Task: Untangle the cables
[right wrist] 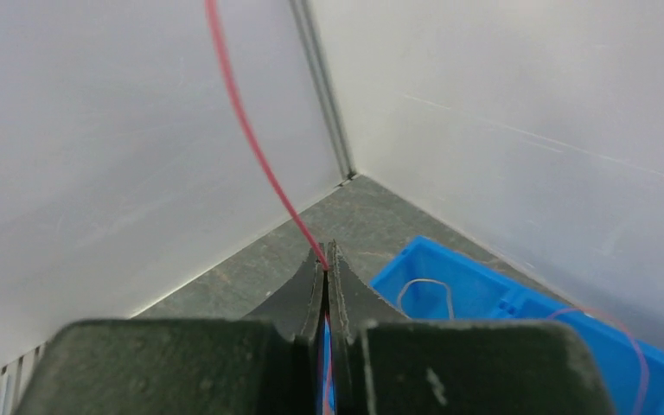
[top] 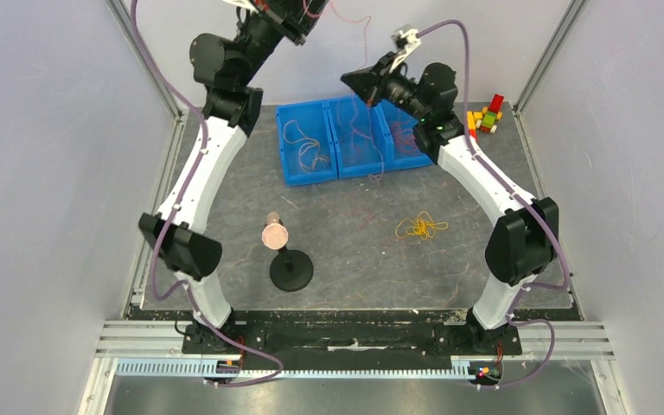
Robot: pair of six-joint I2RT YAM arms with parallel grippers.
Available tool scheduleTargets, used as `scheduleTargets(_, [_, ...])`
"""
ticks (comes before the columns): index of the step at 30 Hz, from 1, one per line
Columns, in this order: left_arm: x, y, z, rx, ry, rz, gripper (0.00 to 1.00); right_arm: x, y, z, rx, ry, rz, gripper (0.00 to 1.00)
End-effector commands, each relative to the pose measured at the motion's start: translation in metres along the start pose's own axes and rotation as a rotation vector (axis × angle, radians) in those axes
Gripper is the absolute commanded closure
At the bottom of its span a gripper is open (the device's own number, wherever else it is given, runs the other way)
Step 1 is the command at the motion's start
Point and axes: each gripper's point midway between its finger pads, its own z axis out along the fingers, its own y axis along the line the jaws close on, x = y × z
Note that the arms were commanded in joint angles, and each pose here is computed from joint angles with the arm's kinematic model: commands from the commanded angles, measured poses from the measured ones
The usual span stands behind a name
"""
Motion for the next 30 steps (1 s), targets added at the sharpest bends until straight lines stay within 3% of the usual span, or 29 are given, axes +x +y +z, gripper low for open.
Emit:
scheduleTargets(1, [-0.004,-0.014,-0.046,0.014,0.136,0.009,0.98,-0.08,-0.022,-0.036,0.069,-0.166,-0.003,1.0])
scheduleTargets(14, [0.205,0.077,-0.242,-0.348,1.058,-0.116,0.98,-0.198,0.011,-0.072,-0.055,-0.424,0.069,1.0])
scheduleTargets(18, [0.235,0.077,-0.258,-0.314,1.205,-0.15,0.98,-0.204,0.015,-0.073,-0.065,-0.437,0.083,1.0])
scheduleTargets(21, [0.238,0.064,-0.243,-0.234,1.18,-0.19,0.98,-0.195,0.013,-0.072,-0.064,-0.418,0.101,1.0])
scheduleTargets(22, [0.235,0.059,-0.236,-0.211,1.156,-0.211,0.88,-0.189,0.012,-0.072,-0.064,-0.408,0.101,1.0])
scheduleTargets(25, [0.213,0.044,-0.221,-0.107,1.082,-0.233,0.37,-0.173,0.005,-0.072,-0.051,-0.367,0.093,1.0])
scheduleTargets(26, [0.202,0.042,-0.219,-0.087,1.059,-0.228,0.27,-0.17,0.004,-0.073,-0.046,-0.354,0.086,1.0])
scheduleTargets(30, [0.157,0.056,-0.232,-0.075,0.968,-0.193,0.22,-0.158,-0.004,-0.078,-0.024,-0.322,0.071,1.0])
